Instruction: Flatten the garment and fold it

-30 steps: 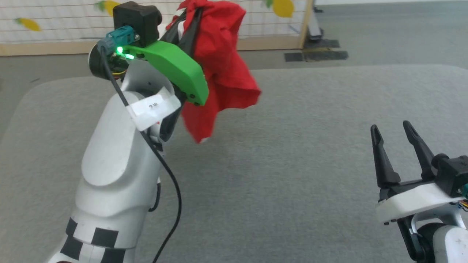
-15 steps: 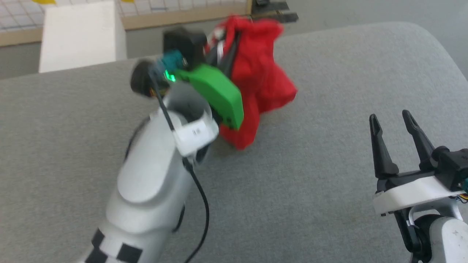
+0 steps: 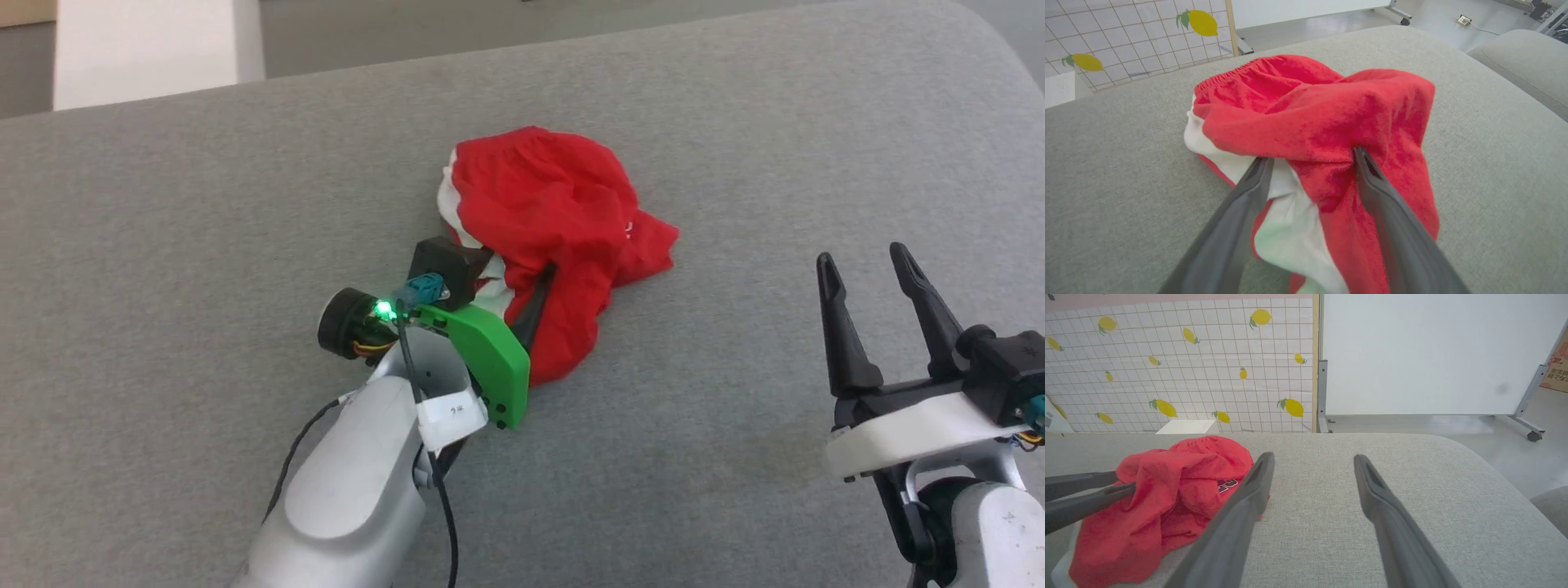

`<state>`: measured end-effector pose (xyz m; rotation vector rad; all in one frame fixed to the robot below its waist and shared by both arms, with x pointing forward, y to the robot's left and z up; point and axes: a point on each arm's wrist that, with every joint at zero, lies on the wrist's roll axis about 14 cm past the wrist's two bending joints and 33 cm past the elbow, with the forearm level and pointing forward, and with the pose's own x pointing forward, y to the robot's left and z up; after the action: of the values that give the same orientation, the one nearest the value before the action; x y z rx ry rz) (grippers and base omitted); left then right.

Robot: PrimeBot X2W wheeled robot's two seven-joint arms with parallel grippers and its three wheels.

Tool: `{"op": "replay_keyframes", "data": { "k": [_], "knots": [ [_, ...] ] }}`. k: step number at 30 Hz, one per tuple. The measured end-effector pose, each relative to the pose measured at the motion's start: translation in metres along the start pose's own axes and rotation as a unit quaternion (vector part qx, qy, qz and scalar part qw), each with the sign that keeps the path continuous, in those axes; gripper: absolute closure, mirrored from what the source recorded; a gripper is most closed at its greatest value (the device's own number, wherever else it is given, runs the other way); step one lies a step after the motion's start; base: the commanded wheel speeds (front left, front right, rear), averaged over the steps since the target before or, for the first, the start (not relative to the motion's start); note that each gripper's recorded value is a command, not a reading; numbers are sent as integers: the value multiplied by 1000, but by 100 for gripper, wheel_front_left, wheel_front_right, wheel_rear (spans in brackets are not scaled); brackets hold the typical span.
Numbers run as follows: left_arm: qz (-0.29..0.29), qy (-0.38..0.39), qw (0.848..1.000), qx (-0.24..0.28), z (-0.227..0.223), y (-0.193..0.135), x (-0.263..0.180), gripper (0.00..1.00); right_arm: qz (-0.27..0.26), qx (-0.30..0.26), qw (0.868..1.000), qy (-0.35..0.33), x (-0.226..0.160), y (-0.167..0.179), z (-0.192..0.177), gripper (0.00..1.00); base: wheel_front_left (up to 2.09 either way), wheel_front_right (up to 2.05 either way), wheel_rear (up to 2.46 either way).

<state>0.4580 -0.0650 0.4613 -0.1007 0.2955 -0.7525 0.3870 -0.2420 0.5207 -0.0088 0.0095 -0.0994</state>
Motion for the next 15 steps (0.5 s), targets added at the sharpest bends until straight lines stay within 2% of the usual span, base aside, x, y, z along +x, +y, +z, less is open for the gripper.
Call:
{"op": "replay_keyframes", "data": {
  "k": [9,15],
  "knots": [
    [65,-99,993,6,61,37,-39,0,24,3,1000,-8,1,10,10,0,0,0,0],
    [166,-153,973,36,95,89,-102,0,55,12,998,-9,-6,29,14,0,0,0,0]
  ]
}}
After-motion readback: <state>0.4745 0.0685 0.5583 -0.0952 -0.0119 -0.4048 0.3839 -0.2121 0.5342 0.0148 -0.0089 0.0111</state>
